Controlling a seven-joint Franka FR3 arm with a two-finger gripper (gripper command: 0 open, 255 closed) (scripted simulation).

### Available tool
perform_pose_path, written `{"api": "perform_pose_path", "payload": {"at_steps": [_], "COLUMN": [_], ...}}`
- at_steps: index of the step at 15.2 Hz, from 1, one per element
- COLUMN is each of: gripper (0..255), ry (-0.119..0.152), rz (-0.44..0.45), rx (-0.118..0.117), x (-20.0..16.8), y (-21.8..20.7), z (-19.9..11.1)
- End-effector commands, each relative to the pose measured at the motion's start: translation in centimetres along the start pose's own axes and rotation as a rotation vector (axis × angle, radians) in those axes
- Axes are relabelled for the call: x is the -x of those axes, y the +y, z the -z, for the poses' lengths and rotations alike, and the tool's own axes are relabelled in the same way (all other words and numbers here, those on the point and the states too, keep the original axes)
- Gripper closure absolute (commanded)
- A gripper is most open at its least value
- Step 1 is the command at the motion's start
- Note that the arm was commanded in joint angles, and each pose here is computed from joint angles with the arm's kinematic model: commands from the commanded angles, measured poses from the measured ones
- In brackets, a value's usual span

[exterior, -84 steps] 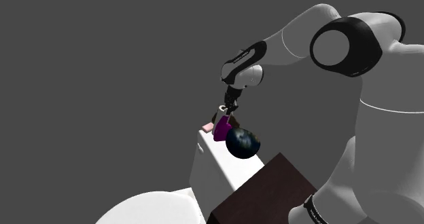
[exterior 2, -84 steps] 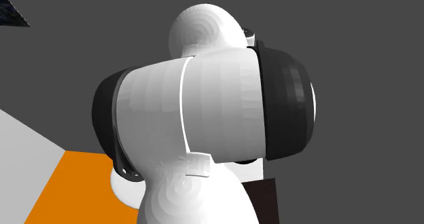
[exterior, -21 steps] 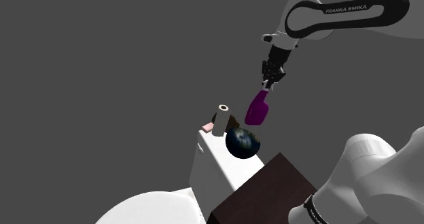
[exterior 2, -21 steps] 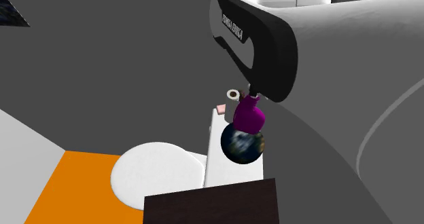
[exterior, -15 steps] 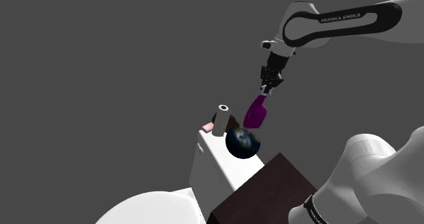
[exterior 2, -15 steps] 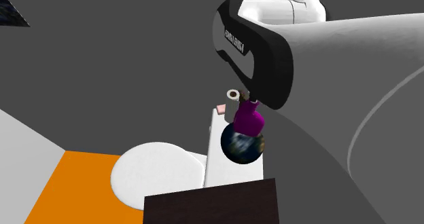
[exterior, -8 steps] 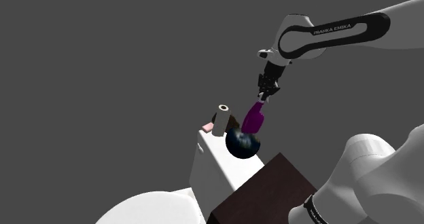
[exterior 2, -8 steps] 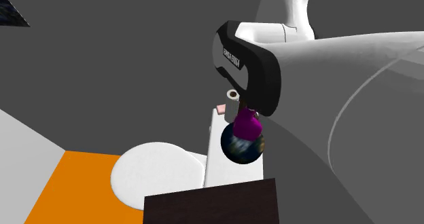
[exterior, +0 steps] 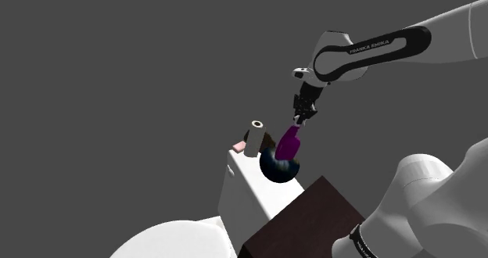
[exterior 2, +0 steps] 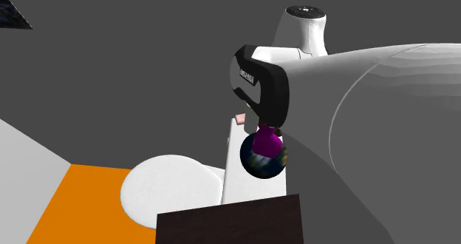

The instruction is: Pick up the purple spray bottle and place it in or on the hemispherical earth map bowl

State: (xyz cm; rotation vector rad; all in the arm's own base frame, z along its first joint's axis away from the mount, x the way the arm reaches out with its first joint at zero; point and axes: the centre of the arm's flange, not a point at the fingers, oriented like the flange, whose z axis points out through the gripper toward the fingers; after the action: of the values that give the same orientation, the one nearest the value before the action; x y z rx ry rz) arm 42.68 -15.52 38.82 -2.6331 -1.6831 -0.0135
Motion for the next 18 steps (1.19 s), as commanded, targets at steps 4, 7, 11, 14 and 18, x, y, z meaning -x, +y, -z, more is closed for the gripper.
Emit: {"api": "perform_pose_path", "payload": {"at_steps": [4, 7, 11, 14, 18], "gripper": [255, 255, 0, 0, 0], "ry": [0.000, 0.000, 0.000, 0.000, 0.000], "rz": [0.000, 0.000, 0.000, 0.000, 0.000], "rx": [0.001, 0.001, 0.001, 0.001, 0.001], "x": [0.0, 0.0, 0.0, 0.0, 0.0], "y": [0.1, 0.1, 0.1, 0.1, 0.1], "z": [-0.9, -0.9, -0.9, -0.9, 4.1]}}
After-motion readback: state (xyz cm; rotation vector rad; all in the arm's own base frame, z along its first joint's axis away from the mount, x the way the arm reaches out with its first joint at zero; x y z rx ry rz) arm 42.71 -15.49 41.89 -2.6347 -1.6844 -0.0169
